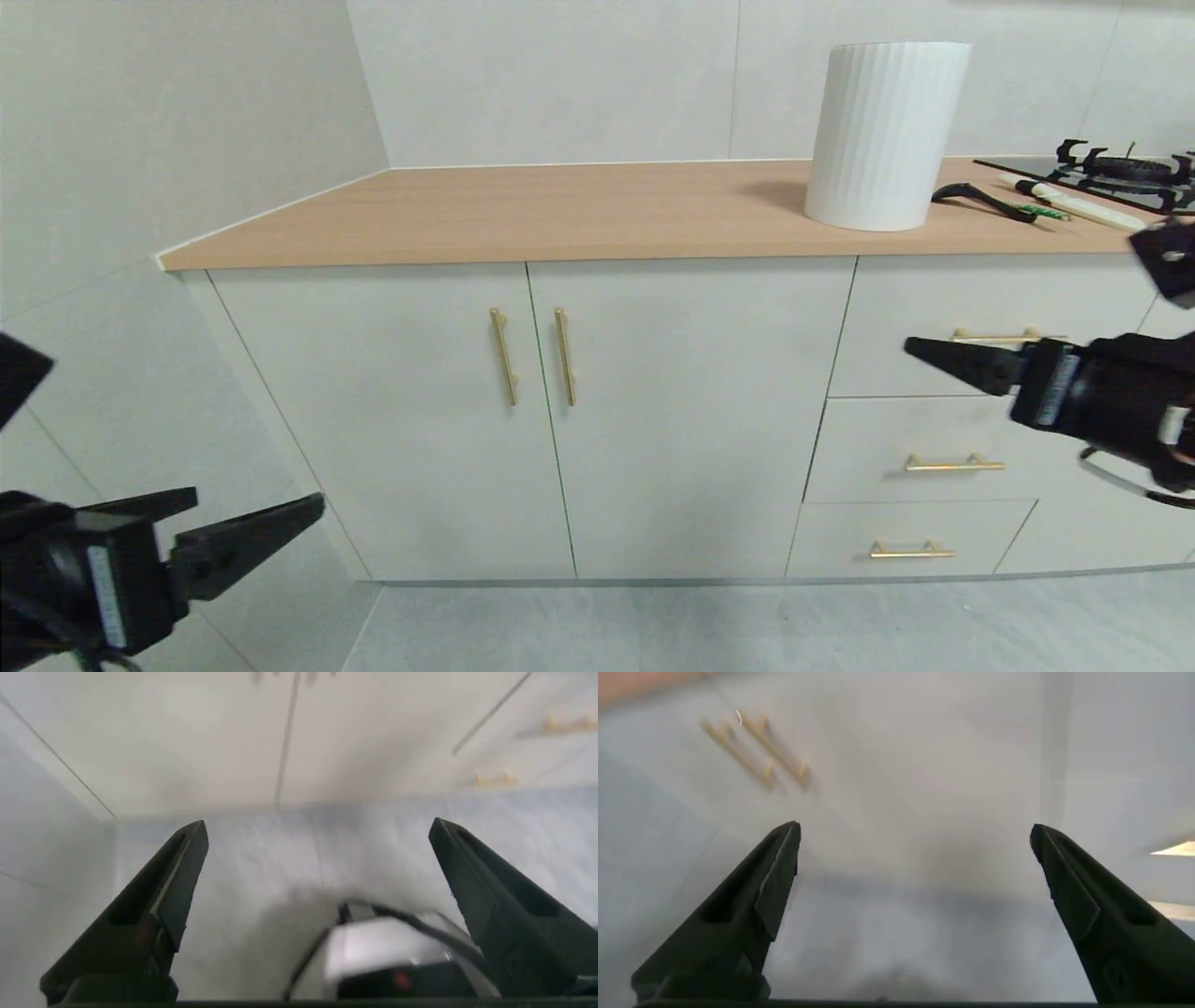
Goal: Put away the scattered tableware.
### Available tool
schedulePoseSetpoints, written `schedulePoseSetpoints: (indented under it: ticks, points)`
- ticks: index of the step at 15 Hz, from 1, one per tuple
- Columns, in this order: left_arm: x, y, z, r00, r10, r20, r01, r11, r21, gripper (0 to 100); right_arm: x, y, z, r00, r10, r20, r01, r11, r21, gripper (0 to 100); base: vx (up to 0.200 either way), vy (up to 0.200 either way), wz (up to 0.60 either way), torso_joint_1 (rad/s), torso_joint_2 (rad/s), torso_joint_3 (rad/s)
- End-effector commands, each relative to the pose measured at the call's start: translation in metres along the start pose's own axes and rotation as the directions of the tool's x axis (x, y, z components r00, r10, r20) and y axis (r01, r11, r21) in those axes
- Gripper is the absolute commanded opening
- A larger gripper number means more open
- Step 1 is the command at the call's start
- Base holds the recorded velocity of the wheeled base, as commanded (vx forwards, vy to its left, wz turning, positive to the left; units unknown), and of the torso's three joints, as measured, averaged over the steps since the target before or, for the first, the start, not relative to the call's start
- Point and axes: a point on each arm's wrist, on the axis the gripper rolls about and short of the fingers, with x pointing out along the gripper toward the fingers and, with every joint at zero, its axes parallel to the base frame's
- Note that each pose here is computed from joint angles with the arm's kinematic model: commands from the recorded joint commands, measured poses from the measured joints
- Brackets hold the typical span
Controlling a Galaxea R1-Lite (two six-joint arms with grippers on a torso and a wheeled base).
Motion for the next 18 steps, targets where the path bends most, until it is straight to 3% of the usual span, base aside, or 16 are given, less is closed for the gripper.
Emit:
schedulePoseSetpoints:
  ticks: [1,2,3,4,5,6,8,9,11,12,14,15,16,17,18]
  points:
    - [-0.057,0.024,-0.027,0.979,0.033,0.203,-0.042,0.998,0.042,100,-0.100,-0.019,0.009,0.956,-0.096,0.278,0.118,0.991,-0.066,100,0.000,0.000,0.00,0.000,0.00,0.000]
    - [-0.066,0.028,-0.032,0.970,0.047,0.237,-0.062,0.996,0.056,100,-0.112,-0.019,0.009,0.947,-0.106,0.304,0.133,0.989,-0.070,100,0.000,0.000,0.00,0.000,0.00,0.000]
    - [-0.083,0.032,-0.041,0.948,0.071,0.312,-0.094,0.994,0.059,100,-0.141,-0.019,0.004,0.933,-0.134,0.334,0.170,0.982,-0.081,100,0.000,0.000,0.00,0.000,0.00,0.000]
    - [-0.101,0.036,-0.050,0.914,0.093,0.395,-0.115,0.993,0.032,100,-0.174,-0.017,-0.009,0.927,-0.140,0.347,0.184,0.978,-0.097,100,0.000,0.000,0.00,0.000,0.00,0.000]
    - [-0.112,0.037,-0.056,0.889,0.117,0.442,-0.138,0.990,0.014,100,-0.195,-0.017,-0.023,0.927,-0.140,0.348,0.189,0.975,-0.112,100,0.000,0.000,0.00,0.000,0.00,0.000]
    - [-0.123,0.038,-0.064,0.862,0.153,0.483,-0.180,0.984,0.010,100,-0.215,-0.017,-0.037,0.924,-0.145,0.354,0.205,0.969,-0.137,100,0.000,0.000,0.00,0.000,0.00,0.000]
    - [-0.137,0.038,-0.078,0.829,0.178,0.530,-0.239,0.970,0.048,100,-0.237,-0.019,-0.058,0.914,-0.144,0.378,0.219,0.962,-0.163,100,0.000,0.000,0.00,0.000,0.00,0.000]
    - [-0.147,0.037,-0.088,0.795,0.204,0.571,-0.279,0.959,0.045,100,-0.250,-0.020,-0.072,0.909,-0.137,0.393,0.220,0.959,-0.176,100,0.000,0.000,0.00,0.000,0.00,0.000]
    - [-0.157,0.034,-0.100,0.746,0.238,0.622,-0.315,0.949,0.015,100,-0.256,-0.021,-0.080,0.898,-0.150,0.413,0.244,0.952,-0.185,100,0.000,0.000,0.00,0.000,0.00,0.000]
    - [-0.157,0.034,-0.101,0.745,0.239,0.623,-0.316,0.949,0.014,100,-0.256,-0.021,-0.081,0.898,-0.152,0.414,0.247,0.951,-0.185,100,0.000,0.000,0.00,0.000,0.00,0.000]
    - [-0.156,0.035,-0.102,0.730,0.298,0.615,-0.360,0.933,-0.025,100,-0.258,-0.016,-0.091,0.871,-0.198,0.451,0.303,0.937,-0.174,100,0.000,0.000,0.00,0.000,0.00,0.000]
    - [-0.155,0.031,-0.108,0.708,0.342,0.618,-0.404,0.914,-0.042,100,-0.259,-0.016,-0.103,0.871,-0.173,0.460,0.288,0.938,-0.193,100,0.000,0.000,0.00,0.000,0.00,0.000]
    - [-0.153,0.029,-0.118,0.699,0.340,0.629,-0.408,0.912,-0.039,100,-0.253,-0.020,-0.109,0.875,-0.202,0.440,0.307,0.934,-0.181,100,0.000,0.000,0.00,0.000,0.00,0.000]
    - [-0.150,0.029,-0.127,0.699,0.333,0.633,-0.409,0.912,-0.029,100,-0.249,-0.023,-0.113,0.874,-0.232,0.428,0.329,0.929,-0.169,100,0.000,0.000,0.00,0.000,0.00,0.000]
    - [-0.137,0.032,-0.133,0.722,0.351,0.597,-0.420,0.907,-0.026,100,-0.238,-0.031,-0.124,0.883,-0.279,0.379,0.360,0.918,-0.163,100,0.000,0.000,0.00,0.000,0.00,0.000]
